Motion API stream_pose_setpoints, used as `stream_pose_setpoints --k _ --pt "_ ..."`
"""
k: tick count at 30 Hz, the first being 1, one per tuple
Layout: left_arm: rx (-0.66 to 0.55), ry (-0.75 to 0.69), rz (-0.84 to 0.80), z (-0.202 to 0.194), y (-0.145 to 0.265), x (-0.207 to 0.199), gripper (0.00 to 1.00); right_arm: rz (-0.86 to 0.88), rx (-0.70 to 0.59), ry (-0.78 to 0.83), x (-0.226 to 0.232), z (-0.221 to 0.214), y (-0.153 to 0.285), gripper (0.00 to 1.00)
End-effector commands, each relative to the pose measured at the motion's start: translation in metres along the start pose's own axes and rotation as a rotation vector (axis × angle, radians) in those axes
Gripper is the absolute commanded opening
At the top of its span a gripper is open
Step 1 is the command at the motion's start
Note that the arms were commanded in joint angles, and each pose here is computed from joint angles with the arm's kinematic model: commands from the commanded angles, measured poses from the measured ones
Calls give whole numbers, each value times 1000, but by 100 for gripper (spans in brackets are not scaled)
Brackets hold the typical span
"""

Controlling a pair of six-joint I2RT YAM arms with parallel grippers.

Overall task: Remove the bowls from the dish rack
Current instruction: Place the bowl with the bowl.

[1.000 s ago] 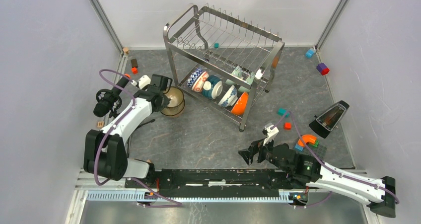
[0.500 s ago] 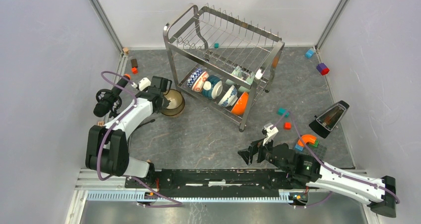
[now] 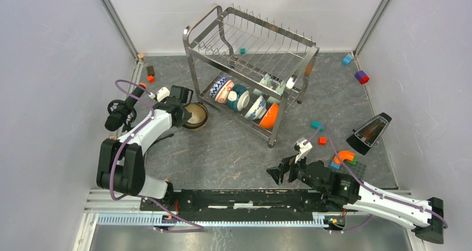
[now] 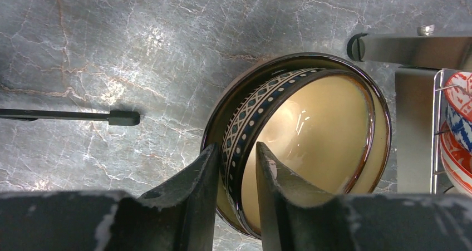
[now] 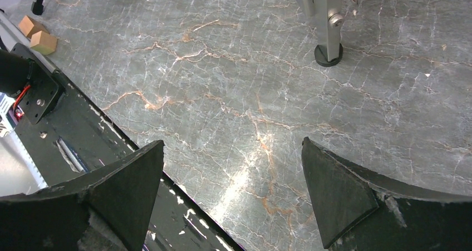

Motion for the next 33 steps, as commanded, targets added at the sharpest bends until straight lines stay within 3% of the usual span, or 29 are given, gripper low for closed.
stream_pose_setpoints --k 1,15,28,33 --pt "-36 11 -66 11 8 -12 39 -2 -32 -1 0 6 1 98" --pt "-53 7 -125 22 35 -11 48 -9 -54 6 -1 14 5 98" --pt "-64 -6 -101 22 38 -1 46 -11 -54 13 -1 16 5 98" --pt "-29 -12 -185 20 54 -7 46 -10 -57 17 -1 17 6 98"
Point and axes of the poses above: each gripper's point midway between its finger pads, its own y axis back along the fingers, its own x axis along the line the jaws close on, z = x × y, the point moved 5 cm from there along y, back along the fingers, and after that the axes turned 11 degrees about y, right-handed, at the moved point
